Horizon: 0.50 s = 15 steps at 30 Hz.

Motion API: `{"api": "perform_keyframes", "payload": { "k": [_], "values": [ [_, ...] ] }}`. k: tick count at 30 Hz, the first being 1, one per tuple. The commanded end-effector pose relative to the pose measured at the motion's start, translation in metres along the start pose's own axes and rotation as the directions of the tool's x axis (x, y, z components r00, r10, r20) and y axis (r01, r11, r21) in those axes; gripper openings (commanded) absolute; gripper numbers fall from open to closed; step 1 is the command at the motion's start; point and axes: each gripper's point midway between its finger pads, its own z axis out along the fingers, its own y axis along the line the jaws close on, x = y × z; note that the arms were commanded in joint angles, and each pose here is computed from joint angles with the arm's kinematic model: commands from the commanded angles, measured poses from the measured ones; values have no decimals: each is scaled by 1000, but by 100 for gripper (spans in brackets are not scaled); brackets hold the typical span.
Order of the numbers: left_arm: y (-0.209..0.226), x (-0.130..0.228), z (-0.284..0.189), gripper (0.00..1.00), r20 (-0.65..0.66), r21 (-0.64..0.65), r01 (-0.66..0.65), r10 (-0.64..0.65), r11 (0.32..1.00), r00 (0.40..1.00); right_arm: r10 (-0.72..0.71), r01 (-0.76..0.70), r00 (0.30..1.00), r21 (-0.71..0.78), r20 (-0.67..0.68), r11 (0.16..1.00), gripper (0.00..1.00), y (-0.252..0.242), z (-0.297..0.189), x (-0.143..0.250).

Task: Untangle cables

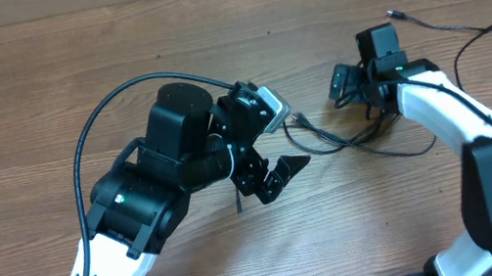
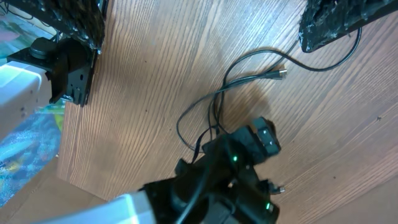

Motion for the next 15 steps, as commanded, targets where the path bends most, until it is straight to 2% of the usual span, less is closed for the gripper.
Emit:
{"api": "perform_keyframes", "payload": {
  "k": [1,4,8,15],
  "values": [
    [2,-6,-2,100,13,-10,-17,17,1000,1000,-50,45,997,95,54,994,100,-14,5,-12],
    [2,-6,-2,99,13,-10,-17,17,1000,1000,-51,40,995,125,90,991,100,-18,5,-20],
    [2,-6,-2,100,13,-10,-17,17,1000,1000,-80,65,990,124,116,990,91,-16,5,-27],
    [2,-6,-2,99,12,-10,-17,17,1000,1000,-101,86,987,120,127,989,92,-15,7,-30]
  ]
}}
